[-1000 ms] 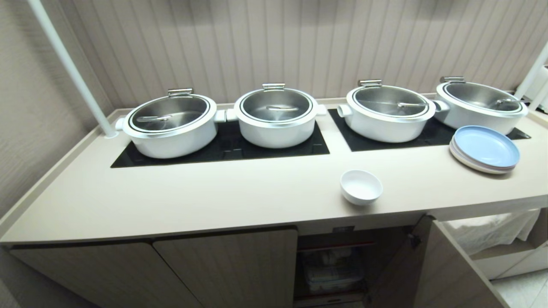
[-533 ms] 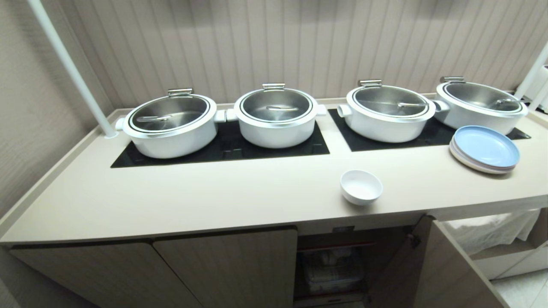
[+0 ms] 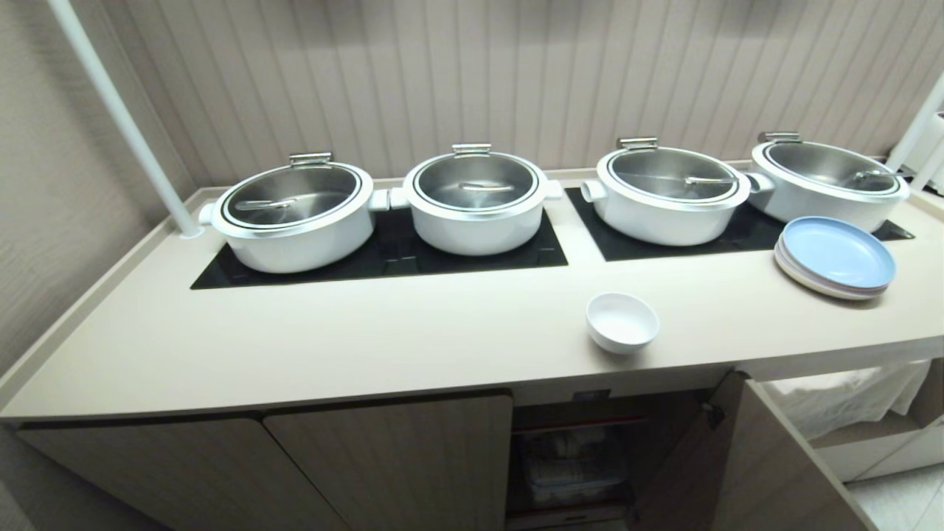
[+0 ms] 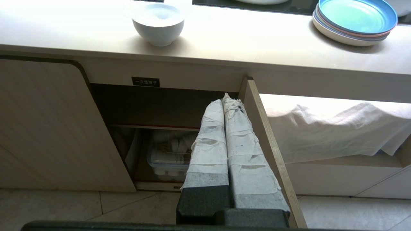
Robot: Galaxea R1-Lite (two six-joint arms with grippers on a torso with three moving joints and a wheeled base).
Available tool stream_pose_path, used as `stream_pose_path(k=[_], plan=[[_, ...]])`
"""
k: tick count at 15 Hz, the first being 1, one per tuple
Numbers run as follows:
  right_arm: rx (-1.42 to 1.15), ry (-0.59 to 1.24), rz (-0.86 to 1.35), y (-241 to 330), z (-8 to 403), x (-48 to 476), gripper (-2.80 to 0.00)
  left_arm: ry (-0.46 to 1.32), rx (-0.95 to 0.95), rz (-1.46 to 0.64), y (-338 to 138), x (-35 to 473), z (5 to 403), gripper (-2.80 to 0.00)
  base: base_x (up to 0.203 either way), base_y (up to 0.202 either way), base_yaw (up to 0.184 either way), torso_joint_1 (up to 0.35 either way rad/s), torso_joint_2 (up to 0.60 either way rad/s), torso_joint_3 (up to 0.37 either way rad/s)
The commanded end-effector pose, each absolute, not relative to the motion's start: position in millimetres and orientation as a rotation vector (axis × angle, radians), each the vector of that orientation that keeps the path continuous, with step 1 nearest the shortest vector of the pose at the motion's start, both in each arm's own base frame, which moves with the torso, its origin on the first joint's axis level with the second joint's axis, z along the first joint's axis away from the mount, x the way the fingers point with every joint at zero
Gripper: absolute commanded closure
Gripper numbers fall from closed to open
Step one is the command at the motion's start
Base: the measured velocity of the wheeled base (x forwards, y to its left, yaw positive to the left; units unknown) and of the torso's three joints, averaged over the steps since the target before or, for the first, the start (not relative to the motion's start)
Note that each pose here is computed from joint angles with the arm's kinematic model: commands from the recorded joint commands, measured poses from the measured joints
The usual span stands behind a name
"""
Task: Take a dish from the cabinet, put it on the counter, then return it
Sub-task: Pick up the bowl from the table
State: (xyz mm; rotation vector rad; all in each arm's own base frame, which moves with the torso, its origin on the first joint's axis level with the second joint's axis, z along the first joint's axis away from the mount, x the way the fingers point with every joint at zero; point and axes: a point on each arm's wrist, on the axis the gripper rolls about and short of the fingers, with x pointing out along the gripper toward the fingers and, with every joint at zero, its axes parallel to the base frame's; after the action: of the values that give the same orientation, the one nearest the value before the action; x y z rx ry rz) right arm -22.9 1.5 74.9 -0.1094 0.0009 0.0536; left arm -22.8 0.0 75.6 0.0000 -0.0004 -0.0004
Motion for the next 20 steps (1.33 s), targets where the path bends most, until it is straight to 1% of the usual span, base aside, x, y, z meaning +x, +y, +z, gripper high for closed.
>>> stream_pose_path(k=[1,6,9,14,20], plan=[[-0.11,0.003,0.055,1.5,74.9,-22.8,0.0,-0.002,0.0,-0.001,0.0,-22.9,75.9,0.0,0.0,0.0,0.0,0.0,0.0,0.0],[-0.139,0.006,0.056,1.5,75.1,-22.5,0.0,0.0,0.0,0.0,0.0,-22.8,75.6,0.0,0.0,0.0,0.0,0.0,0.0,0.0],[-0.139,0.053,0.058,1.5,77.0,-18.5,0.0,-0.001,0.0,0.0,0.0,-22.9,75.8,0.0,0.0,0.0,0.0,0.0,0.0,0.0],[-0.138,0.071,0.06,1.4,91.6,-10.5,0.0,0.0,0.0,0.0,0.0,-22.8,75.5,0.0,0.0,0.0,0.0,0.0,0.0,0.0],[-0.136,0.129,0.063,1.2,112.6,17.1,0.0,-0.002,0.0,0.0,0.0,-22.9,75.9,0.0,0.0,0.0,0.0,0.0,0.0,0.0]])
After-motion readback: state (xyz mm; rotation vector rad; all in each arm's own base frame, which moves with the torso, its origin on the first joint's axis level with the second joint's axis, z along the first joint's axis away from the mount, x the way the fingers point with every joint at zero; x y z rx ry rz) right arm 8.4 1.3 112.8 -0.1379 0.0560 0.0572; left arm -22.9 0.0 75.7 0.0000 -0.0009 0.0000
